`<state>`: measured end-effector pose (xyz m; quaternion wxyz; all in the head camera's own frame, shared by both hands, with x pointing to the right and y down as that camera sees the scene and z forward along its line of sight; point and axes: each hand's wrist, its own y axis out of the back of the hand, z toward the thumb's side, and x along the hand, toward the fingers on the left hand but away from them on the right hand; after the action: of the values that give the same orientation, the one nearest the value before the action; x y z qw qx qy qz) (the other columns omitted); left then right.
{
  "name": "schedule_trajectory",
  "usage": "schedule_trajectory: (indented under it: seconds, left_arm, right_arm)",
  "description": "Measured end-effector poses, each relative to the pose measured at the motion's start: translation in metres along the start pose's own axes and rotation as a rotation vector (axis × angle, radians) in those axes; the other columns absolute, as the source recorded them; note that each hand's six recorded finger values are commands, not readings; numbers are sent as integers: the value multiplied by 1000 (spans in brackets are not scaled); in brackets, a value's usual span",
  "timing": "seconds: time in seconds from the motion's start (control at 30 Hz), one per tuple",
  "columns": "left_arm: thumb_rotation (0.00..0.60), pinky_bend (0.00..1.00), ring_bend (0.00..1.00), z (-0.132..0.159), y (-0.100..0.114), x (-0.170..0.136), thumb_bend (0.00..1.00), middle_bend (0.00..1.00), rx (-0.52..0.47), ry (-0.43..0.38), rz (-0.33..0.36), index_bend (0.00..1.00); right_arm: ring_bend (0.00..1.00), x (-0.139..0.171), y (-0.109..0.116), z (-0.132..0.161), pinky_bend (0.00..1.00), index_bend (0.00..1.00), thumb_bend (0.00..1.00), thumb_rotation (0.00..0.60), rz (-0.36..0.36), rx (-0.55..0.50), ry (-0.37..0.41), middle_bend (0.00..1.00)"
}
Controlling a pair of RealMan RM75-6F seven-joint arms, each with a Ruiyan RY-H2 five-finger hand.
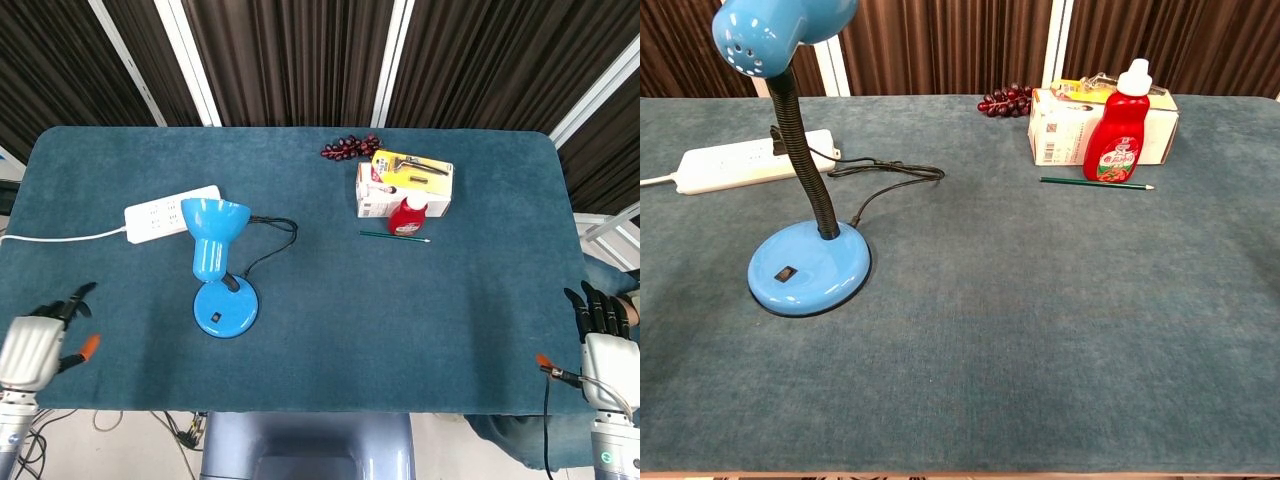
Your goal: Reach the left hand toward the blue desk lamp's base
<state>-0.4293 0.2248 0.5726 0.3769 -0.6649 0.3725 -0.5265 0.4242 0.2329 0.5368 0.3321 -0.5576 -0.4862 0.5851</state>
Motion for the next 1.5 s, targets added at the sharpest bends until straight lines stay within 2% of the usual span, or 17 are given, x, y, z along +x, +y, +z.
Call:
schedule_trajectory:
  seconds: [0.33, 0.53, 0.73, 0.93, 1.5]
  left_arm:
    - [600, 796, 733, 33, -54, 19, 556, 736, 31, -134, -210, 134]
    - [600, 798, 739, 59, -79, 35, 556, 746, 63, -200, -288, 116]
    - [600, 798, 739, 73, -99, 44, 557, 746, 76, -215, -353, 99]
    - [600, 798, 740, 82, -112, 49, 556, 747, 87, -225, -390, 94]
    - [600, 798, 740, 90, -124, 50, 557, 746, 103, -242, -415, 87]
  right_arm:
    - [34, 0, 4, -2, 0, 121, 139, 600, -10, -6, -6, 51]
    - [34, -1, 6, -3, 0, 121, 140, 600, -16, -12, -11, 51]
    - [34, -1, 9, -5, 0, 121, 139, 600, -24, -19, -17, 51]
    - [34, -2, 10, -6, 0, 121, 139, 600, -29, -22, -22, 51]
    - [35, -3, 9, -6, 0, 121, 140, 600, -27, -23, -26, 51]
